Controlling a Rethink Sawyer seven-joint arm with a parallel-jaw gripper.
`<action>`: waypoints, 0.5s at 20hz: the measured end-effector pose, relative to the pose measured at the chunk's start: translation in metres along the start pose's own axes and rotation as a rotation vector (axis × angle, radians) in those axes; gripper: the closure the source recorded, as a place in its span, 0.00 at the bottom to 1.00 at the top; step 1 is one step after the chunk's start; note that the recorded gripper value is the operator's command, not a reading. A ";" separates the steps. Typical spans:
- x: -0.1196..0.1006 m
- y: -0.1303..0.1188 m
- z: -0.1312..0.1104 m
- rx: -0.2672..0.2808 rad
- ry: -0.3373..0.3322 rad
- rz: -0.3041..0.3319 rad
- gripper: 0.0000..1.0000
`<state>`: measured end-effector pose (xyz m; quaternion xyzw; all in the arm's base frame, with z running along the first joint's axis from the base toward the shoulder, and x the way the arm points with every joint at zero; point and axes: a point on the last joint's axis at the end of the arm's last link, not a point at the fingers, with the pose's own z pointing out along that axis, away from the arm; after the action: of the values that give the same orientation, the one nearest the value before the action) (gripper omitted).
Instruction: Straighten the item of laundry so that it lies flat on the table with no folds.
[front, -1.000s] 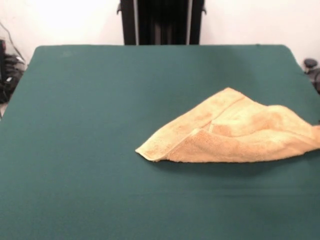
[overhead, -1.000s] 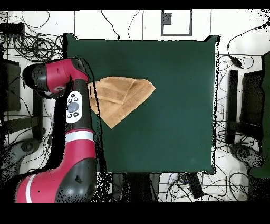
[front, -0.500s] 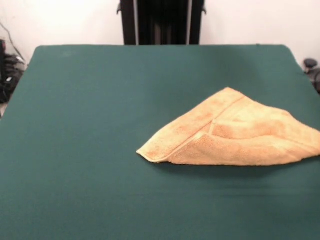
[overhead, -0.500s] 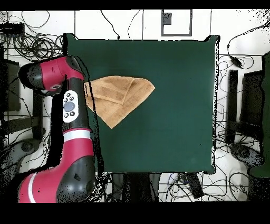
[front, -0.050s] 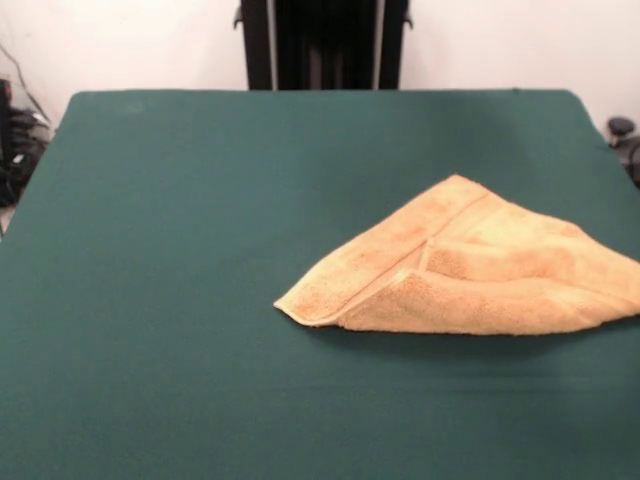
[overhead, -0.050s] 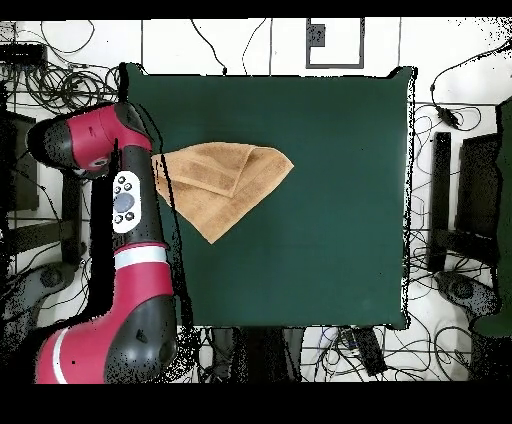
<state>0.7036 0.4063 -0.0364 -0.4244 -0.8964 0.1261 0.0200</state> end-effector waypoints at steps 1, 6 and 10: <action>0.001 0.001 0.000 -0.002 -0.004 0.000 1.00; 0.001 0.002 -0.001 -0.003 -0.011 0.002 1.00; -0.001 0.001 -0.009 -0.001 -0.005 0.007 1.00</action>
<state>0.7063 0.4086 -0.0284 -0.4274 -0.8949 0.1269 0.0171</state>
